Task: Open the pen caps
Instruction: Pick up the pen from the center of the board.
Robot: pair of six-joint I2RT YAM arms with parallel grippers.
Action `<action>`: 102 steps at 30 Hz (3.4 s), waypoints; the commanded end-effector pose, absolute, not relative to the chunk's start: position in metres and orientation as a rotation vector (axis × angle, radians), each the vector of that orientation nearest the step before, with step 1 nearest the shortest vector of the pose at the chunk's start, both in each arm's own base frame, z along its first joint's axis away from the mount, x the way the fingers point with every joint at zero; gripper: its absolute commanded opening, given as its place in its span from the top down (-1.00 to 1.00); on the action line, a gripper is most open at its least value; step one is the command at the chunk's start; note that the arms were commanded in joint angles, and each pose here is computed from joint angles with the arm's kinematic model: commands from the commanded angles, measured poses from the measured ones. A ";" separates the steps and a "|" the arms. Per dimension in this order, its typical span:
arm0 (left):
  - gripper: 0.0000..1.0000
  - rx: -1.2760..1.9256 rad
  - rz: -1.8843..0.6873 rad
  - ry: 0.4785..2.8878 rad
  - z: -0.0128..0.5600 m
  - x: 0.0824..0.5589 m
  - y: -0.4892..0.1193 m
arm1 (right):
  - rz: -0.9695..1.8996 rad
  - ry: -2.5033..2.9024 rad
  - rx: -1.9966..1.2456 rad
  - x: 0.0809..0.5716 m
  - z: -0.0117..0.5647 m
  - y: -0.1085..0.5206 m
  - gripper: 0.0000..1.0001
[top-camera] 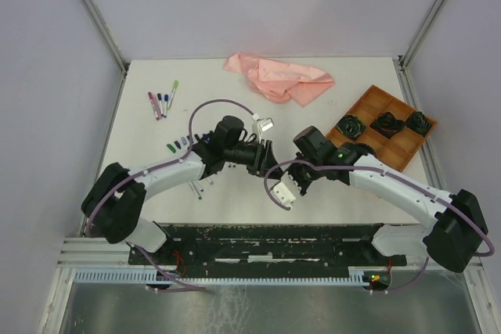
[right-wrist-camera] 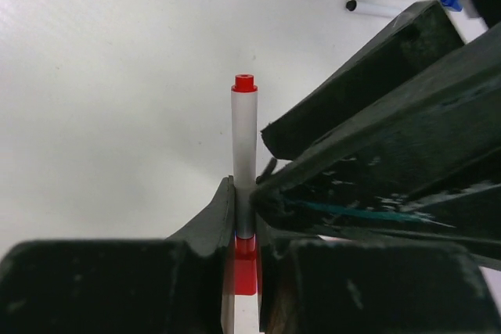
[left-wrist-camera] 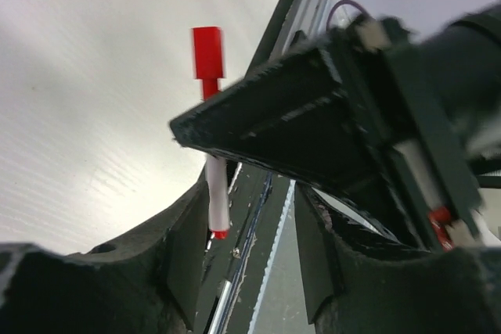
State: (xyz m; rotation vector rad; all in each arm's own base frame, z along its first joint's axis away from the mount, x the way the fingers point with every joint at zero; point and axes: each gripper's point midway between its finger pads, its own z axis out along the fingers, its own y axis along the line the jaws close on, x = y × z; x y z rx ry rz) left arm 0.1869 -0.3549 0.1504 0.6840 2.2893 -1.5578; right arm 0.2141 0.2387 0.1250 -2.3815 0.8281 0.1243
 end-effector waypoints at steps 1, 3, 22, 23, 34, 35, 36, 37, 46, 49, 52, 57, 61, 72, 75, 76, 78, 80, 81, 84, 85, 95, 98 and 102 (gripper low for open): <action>-0.10 0.640 -1.564 1.993 0.215 0.196 -0.349 | 0.207 0.908 -2.257 0.217 0.154 0.256 1.00; -0.11 0.605 -1.515 1.916 0.228 0.199 -0.338 | 0.257 0.949 -2.221 0.217 0.160 0.259 1.00; -0.73 0.152 -1.323 1.318 0.278 0.185 -0.230 | 1.279 1.614 -1.086 0.237 0.272 0.301 1.00; -0.73 0.155 -1.336 1.328 0.275 0.185 -0.232 | 1.327 1.633 -1.001 0.242 0.275 0.304 1.00; -0.52 0.024 -1.464 1.374 0.272 0.211 -0.263 | 1.561 1.884 -0.331 0.282 0.260 0.311 1.00; -0.49 0.013 -1.463 1.387 0.271 0.215 -0.267 | 1.567 1.891 -0.322 0.282 0.258 0.311 1.00; -0.47 0.003 -1.464 1.395 0.271 0.218 -0.270 | 1.571 1.899 -0.316 0.283 0.255 0.312 1.00; -0.45 -0.003 -1.464 1.406 0.269 0.221 -0.274 | 1.571 1.904 -0.312 0.284 0.253 0.312 1.00; -0.13 -0.031 -1.473 1.471 0.264 0.239 -0.306 | 1.567 1.934 -0.314 0.286 0.244 0.314 1.00; -0.10 -0.044 -1.452 1.514 0.256 0.244 -0.313 | 1.561 1.934 -0.317 0.286 0.244 0.314 1.00; -0.01 -0.051 -1.443 1.535 0.251 0.247 -0.315 | 1.559 1.939 -0.318 0.286 0.243 0.313 1.00; 0.07 -0.046 -1.423 1.558 0.248 0.250 -0.318 | 1.563 1.948 -0.320 0.286 0.242 0.314 1.00; 0.15 -0.038 -1.399 1.596 0.243 0.254 -0.322 | 1.560 1.947 -0.320 0.286 0.242 0.314 1.00; 0.92 0.006 -1.366 1.651 0.233 0.254 -0.327 | 1.546 1.938 -0.349 0.285 0.243 0.313 0.72; 0.94 0.029 -1.315 1.673 0.228 0.254 -0.322 | 1.514 1.914 -0.420 0.283 0.247 0.312 0.34; 0.94 0.039 -1.295 1.685 0.225 0.254 -0.320 | 1.489 1.901 -0.463 0.283 0.250 0.311 0.23; 0.95 0.067 -1.251 1.716 0.218 0.251 -0.315 | 1.403 1.876 -0.562 0.282 0.253 0.306 0.04; 0.94 0.098 -1.203 1.755 0.208 0.248 -0.308 | 1.289 1.840 -0.651 0.284 0.257 0.297 -0.11; 0.94 0.116 -1.177 1.772 0.203 0.245 -0.304 | 1.230 1.800 -0.712 0.285 0.259 0.292 -0.14; 0.95 0.192 -1.104 1.825 0.190 0.238 -0.292 | 1.127 1.714 -0.873 0.281 0.267 0.279 -0.21; 0.94 0.225 -1.089 1.843 0.187 0.234 -0.290 | 1.106 1.674 -0.956 0.275 0.269 0.276 -0.22; 0.94 0.701 -1.167 2.093 0.149 0.195 -0.310 | 0.734 1.151 -1.814 0.205 0.224 0.233 -0.33; 0.94 0.821 -1.262 2.137 0.144 0.185 -0.324 | 0.636 0.982 -1.975 0.197 0.201 0.228 -0.40; 0.94 0.922 -1.365 2.128 0.147 0.177 -0.336 | 0.545 0.892 -2.115 0.191 0.176 0.230 -0.43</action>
